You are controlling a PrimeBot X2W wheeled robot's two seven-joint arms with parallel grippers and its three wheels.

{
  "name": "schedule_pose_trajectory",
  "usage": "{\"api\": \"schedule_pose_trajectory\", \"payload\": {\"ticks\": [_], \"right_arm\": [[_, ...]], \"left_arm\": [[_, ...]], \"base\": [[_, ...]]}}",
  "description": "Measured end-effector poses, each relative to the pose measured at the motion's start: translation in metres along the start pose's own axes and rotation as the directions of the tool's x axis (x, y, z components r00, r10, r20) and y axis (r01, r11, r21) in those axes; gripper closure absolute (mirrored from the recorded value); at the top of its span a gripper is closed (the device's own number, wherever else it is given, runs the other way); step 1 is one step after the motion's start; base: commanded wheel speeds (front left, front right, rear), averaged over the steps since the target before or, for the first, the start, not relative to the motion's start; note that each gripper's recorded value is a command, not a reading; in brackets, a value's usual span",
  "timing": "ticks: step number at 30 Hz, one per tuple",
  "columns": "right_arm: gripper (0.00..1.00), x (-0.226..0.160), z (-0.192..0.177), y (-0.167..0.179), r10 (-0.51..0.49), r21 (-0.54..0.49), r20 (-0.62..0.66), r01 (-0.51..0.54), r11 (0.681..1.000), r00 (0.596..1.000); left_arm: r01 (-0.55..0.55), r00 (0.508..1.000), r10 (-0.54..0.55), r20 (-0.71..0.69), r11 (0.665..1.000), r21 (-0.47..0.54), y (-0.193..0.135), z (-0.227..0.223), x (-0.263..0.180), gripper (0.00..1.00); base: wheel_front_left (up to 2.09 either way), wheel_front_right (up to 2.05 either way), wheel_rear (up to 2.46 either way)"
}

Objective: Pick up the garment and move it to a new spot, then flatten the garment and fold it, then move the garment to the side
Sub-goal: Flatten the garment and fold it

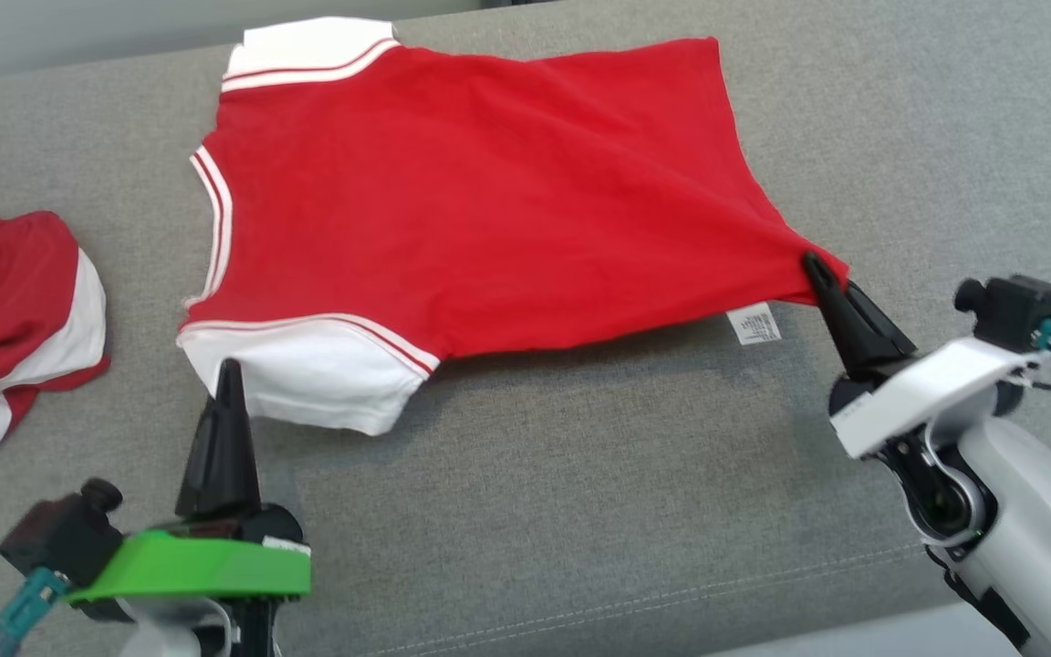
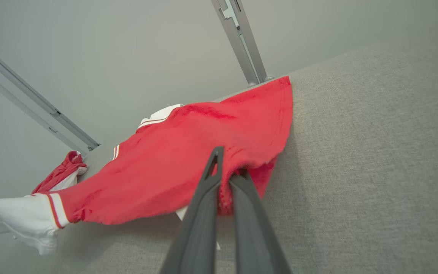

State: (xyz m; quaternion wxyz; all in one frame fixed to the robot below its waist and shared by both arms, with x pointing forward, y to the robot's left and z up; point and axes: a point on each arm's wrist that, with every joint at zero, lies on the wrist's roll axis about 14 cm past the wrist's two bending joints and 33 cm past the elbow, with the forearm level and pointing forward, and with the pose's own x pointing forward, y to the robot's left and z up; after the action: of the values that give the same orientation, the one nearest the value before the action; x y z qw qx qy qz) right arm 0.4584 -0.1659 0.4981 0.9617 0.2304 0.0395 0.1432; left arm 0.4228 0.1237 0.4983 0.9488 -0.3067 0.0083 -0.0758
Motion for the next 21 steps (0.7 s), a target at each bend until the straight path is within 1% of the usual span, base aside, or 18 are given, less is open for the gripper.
{"api": "schedule_pose_trajectory", "payload": {"ticks": [7, 10, 14, 21], "right_arm": [[1.0, -0.034, -0.013, -0.02, -0.07, -0.003, -0.036, 0.07, 0.998, 0.997], [1.0, -0.044, -0.017, -0.021, -0.078, 0.0, -0.044, 0.078, 0.997, 0.996], [1.0, -0.058, -0.03, -0.021, -0.087, -0.002, -0.086, 0.087, 0.996, 0.993], [1.0, -0.073, -0.043, -0.027, -0.109, -0.023, -0.154, 0.106, 0.994, 0.982]], "left_arm": [[-0.065, 0.997, 0.063, -0.034, 0.996, -0.06, 0.005, -0.019, -0.032, 1.0], [-0.091, 0.995, 0.087, -0.048, 0.993, -0.078, 0.007, -0.025, -0.046, 1.0], [-0.142, 0.988, 0.136, -0.067, 0.985, -0.095, 0.014, -0.032, -0.066, 1.0], [-0.217, 0.973, 0.208, -0.098, 0.972, -0.094, 0.03, -0.041, -0.09, 1.0]], "base": [[0.0, 0.0, 0.0], [0.0, 0.0, 0.0], [0.0, 0.0, 0.0], [0.0, 0.0, 0.0]]}}
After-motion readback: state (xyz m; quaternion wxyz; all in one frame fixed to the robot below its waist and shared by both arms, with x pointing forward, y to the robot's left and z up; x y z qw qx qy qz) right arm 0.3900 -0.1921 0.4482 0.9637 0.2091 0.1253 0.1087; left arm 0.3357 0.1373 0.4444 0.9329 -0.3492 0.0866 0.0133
